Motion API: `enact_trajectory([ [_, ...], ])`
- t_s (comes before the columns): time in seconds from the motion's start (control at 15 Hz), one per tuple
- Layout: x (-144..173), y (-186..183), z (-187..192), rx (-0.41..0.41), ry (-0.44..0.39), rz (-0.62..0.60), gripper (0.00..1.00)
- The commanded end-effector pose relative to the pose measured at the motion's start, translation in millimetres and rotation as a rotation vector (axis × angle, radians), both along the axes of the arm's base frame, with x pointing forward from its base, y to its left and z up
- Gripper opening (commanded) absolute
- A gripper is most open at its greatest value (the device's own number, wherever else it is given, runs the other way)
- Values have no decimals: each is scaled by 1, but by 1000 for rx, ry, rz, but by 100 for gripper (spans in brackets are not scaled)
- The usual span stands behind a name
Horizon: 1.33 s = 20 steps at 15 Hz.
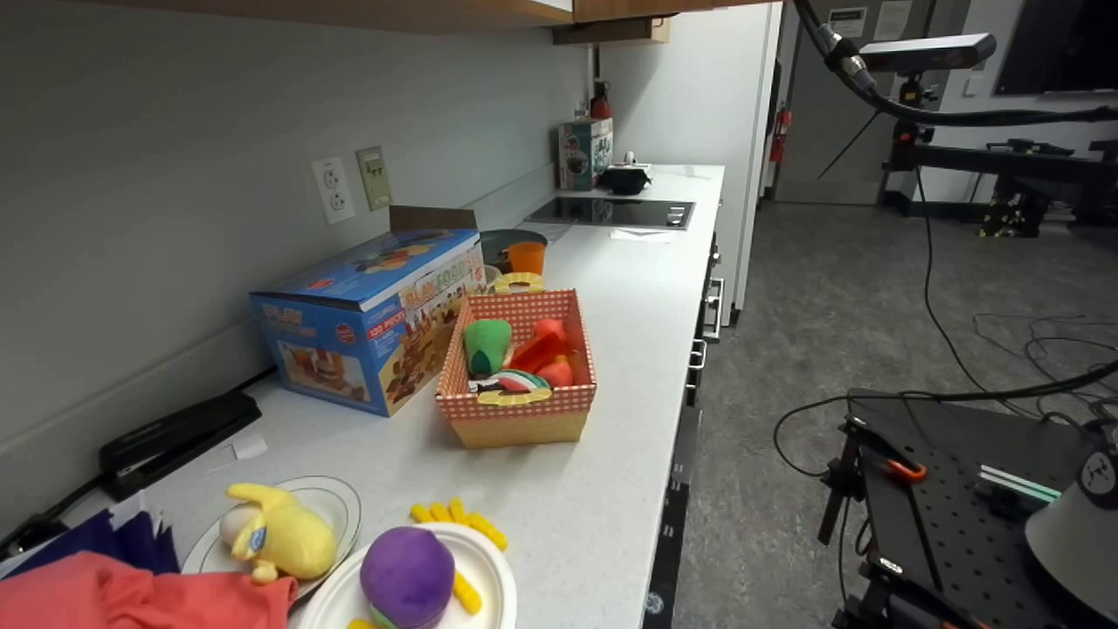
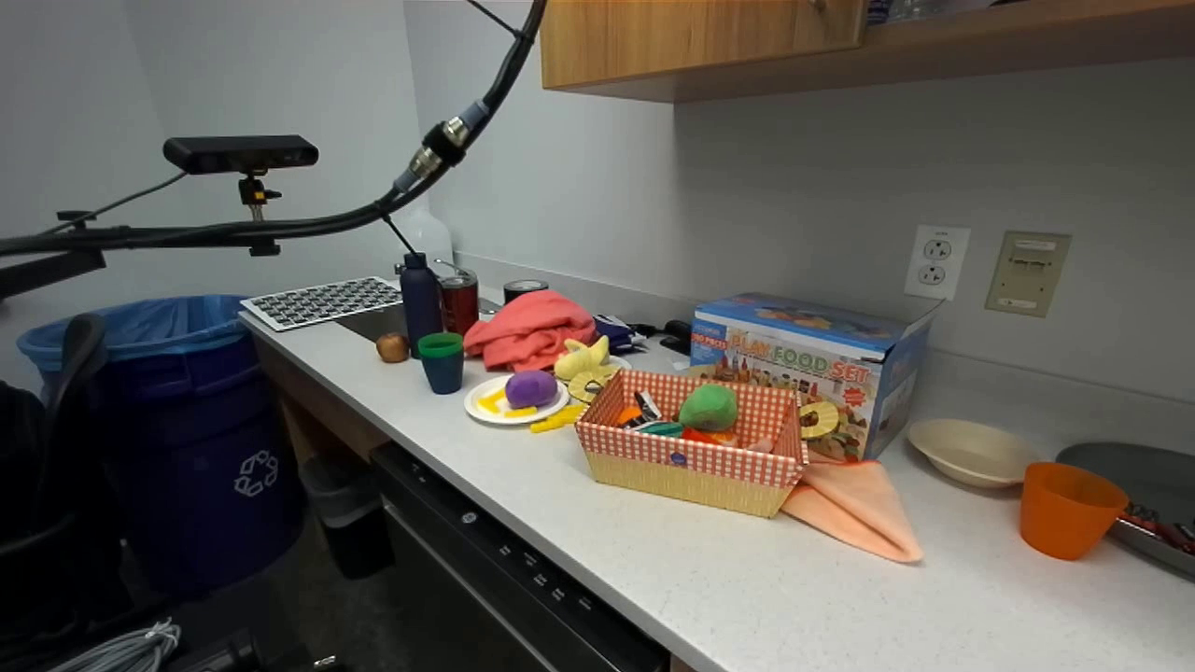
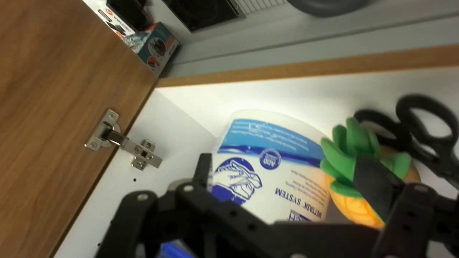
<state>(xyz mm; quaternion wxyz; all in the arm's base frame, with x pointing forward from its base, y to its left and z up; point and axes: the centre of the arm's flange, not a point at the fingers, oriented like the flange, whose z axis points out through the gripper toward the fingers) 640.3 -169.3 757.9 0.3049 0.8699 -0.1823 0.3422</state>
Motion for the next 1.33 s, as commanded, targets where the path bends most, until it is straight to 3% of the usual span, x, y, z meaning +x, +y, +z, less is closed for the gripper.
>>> enact_trajectory([
  [0.0, -54, -3, -1, 19, 199, 14, 100],
  [0.27, -91, -18, -2, 69, 395, 19, 100],
  [0.87, -150, -49, -12, 186, 673, 41, 100],
  [1.0, -158, -54, -16, 191, 724, 44, 100],
  [1.07, -143, -50, -16, 175, 678, 19, 100],
  [1.27, -147, -54, -19, 182, 704, 23, 100],
])
